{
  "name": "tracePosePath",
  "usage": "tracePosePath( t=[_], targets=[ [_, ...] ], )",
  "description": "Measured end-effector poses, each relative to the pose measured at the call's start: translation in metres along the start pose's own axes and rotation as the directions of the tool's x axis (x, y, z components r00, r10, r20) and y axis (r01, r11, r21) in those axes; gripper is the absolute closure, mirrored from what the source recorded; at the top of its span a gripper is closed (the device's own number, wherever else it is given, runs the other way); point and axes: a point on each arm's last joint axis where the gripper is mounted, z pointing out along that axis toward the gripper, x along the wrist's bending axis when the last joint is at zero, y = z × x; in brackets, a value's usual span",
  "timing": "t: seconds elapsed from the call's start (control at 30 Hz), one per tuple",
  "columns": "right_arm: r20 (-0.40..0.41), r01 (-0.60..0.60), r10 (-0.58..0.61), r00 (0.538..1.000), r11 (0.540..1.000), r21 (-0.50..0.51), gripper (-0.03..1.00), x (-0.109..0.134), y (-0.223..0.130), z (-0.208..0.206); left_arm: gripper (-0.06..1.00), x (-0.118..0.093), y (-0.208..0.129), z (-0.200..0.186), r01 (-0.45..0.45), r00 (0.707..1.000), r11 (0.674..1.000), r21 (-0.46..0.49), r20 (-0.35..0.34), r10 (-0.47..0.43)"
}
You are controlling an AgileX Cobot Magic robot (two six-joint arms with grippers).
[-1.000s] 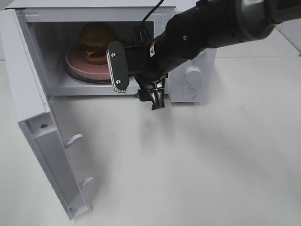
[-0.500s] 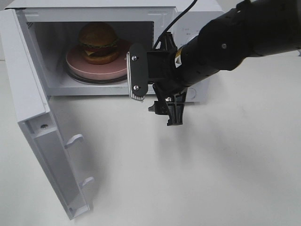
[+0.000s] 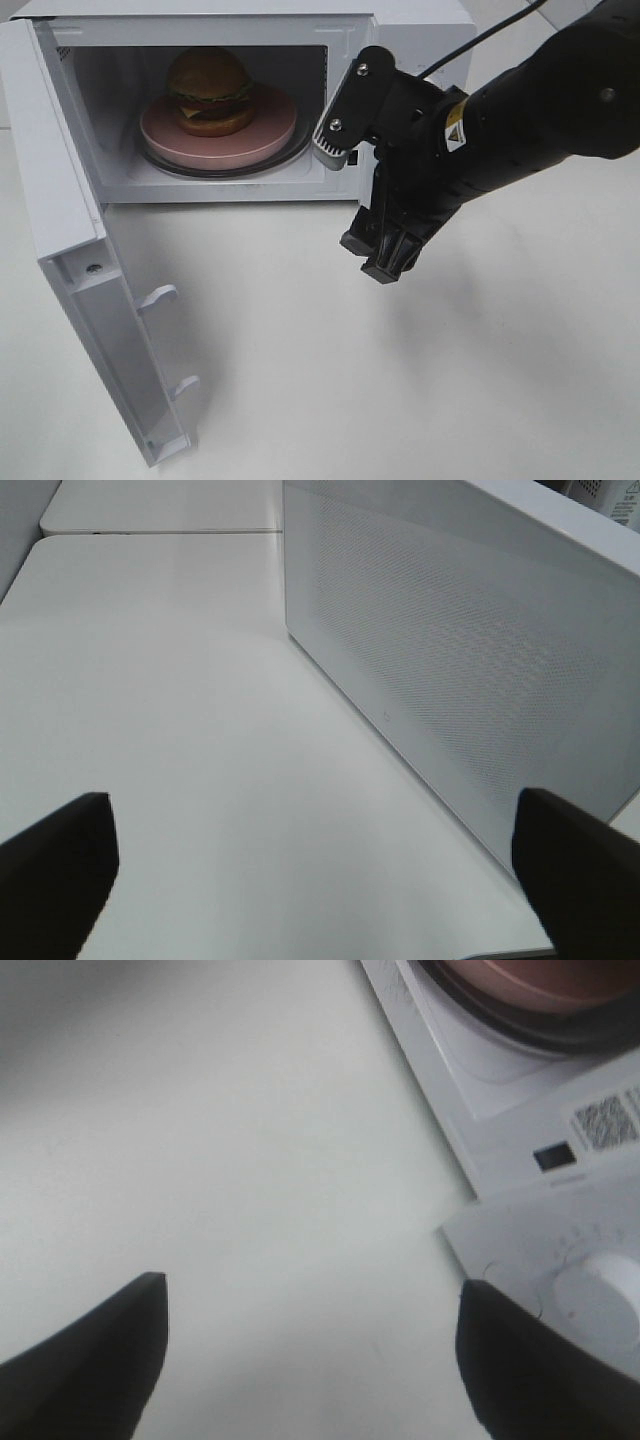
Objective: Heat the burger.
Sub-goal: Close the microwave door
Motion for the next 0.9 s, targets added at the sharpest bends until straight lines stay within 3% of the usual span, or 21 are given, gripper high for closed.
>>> tracePosePath(
  t=[0.03, 0.17, 0.23, 0.33, 0.67, 0.9],
  targets=[
    [-0.007, -0.083, 0.083, 0.997, 0.996, 0.029, 0.20, 0.001, -0.004, -0.007, -0.05, 0.000, 0.000, 0.000, 0.000, 1.000, 1.000, 0.000, 0.000, 0.000],
    [-0.010, -0.185, 0.186, 0.982, 0.980, 0.072, 0.20, 0.002, -0.008, -0.017, -0.05, 0.000, 0.000, 0.000, 0.000, 1.000, 1.000, 0.000, 0.000, 0.000],
    [-0.004, -0.291, 0.294, 0.956, 0.948, 0.128, 0.20, 0.003, -0.013, -0.028, -0.05, 0.000, 0.000, 0.000, 0.000, 1.000, 1.000, 0.000, 0.000, 0.000],
    [0.007, -0.360, 0.365, 0.931, 0.916, 0.178, 0.20, 0.005, -0.018, -0.039, -0.05, 0.000, 0.000, 0.000, 0.000, 1.000, 1.000, 0.000, 0.000, 0.000],
    [0.031, -0.404, 0.417, 0.908, 0.856, 0.321, 0.20, 0.009, -0.034, -0.079, -0.05, 0.000, 0.000, 0.000, 0.000, 1.000, 1.000, 0.000, 0.000, 0.000],
    [0.054, -0.445, 0.453, 0.890, 0.834, 0.326, 0.20, 0.011, -0.041, -0.109, -0.05, 0.000, 0.000, 0.000, 0.000, 1.000, 1.000, 0.000, 0.000, 0.000]
  ],
)
